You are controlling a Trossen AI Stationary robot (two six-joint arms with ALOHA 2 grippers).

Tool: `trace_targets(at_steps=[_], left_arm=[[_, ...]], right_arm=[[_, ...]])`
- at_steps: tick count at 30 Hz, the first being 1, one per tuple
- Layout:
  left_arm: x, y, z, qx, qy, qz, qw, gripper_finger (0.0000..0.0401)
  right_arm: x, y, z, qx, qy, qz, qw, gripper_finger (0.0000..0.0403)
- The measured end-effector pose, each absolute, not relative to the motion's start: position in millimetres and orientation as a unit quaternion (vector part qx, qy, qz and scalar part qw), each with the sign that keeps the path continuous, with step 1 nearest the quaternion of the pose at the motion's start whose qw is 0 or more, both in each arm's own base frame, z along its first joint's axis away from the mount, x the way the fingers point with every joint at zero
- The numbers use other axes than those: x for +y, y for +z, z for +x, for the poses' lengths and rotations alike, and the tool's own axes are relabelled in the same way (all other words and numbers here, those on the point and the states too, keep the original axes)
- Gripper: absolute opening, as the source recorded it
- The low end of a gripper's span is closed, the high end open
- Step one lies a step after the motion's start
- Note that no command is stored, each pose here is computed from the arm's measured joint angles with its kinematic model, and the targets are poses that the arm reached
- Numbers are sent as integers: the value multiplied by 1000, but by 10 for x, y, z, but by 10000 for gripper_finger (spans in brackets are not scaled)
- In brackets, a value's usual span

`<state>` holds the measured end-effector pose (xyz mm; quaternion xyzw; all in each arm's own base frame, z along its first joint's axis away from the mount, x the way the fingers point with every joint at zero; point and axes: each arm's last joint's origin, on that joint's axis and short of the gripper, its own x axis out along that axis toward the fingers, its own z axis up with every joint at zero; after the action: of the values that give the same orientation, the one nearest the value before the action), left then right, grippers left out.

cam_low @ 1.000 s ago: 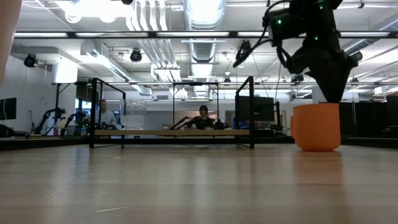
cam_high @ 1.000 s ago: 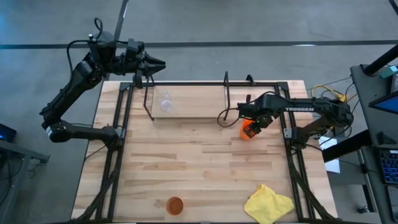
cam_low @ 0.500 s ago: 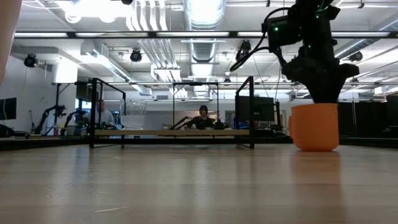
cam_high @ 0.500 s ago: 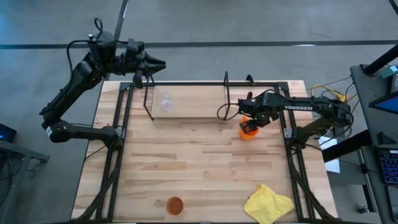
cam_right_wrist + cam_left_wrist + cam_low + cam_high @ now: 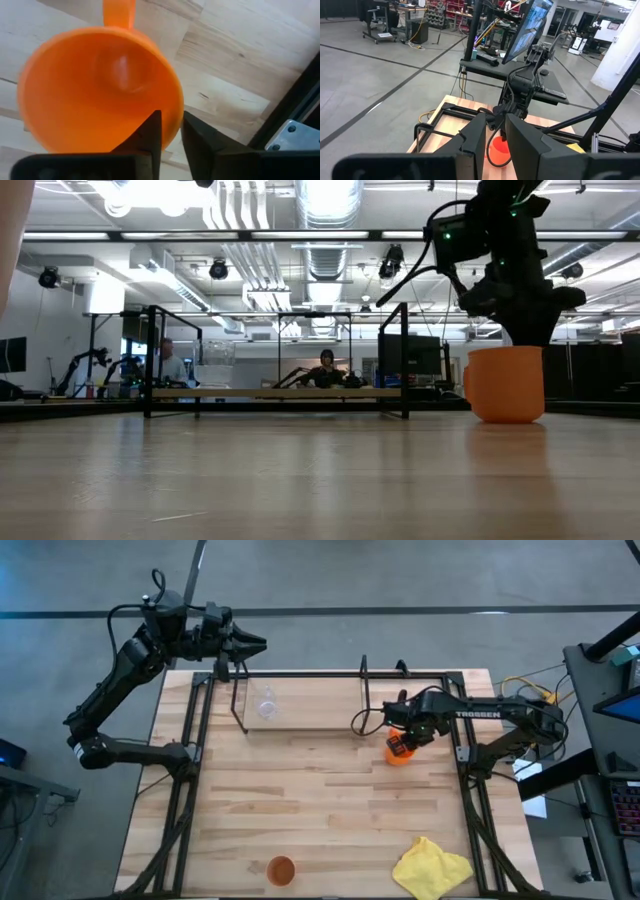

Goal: Stack small to large cups/mugs on shelf
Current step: Put the orange mug on the shelf

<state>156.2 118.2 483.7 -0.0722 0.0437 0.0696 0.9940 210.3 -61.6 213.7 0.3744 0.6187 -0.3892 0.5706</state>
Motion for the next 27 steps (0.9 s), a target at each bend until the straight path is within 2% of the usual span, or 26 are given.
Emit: trace_targets(at_steps=[4,11,20,24,27], left_arm=[[1182,4837,1562,44,70,-72,994,61],[1183,4835,1563,45,69,-73,994,61],[1183,4826,1565,48,69,-76,994,61],[1183,4827,1566,48,69,-75,994,61],[1183,4827,1566,48,69,-75,994,61]], right_arm=[[-615,2150,2109,618,-388,373,573,19],[-502,2573,2269,618,-327,352,622,10],[-334,3623,2526,514,-213,303,774,9],[-363,3974,2657,434,-201,293,828,9],[-439,4123,2834,395,-209,250,859,9]])
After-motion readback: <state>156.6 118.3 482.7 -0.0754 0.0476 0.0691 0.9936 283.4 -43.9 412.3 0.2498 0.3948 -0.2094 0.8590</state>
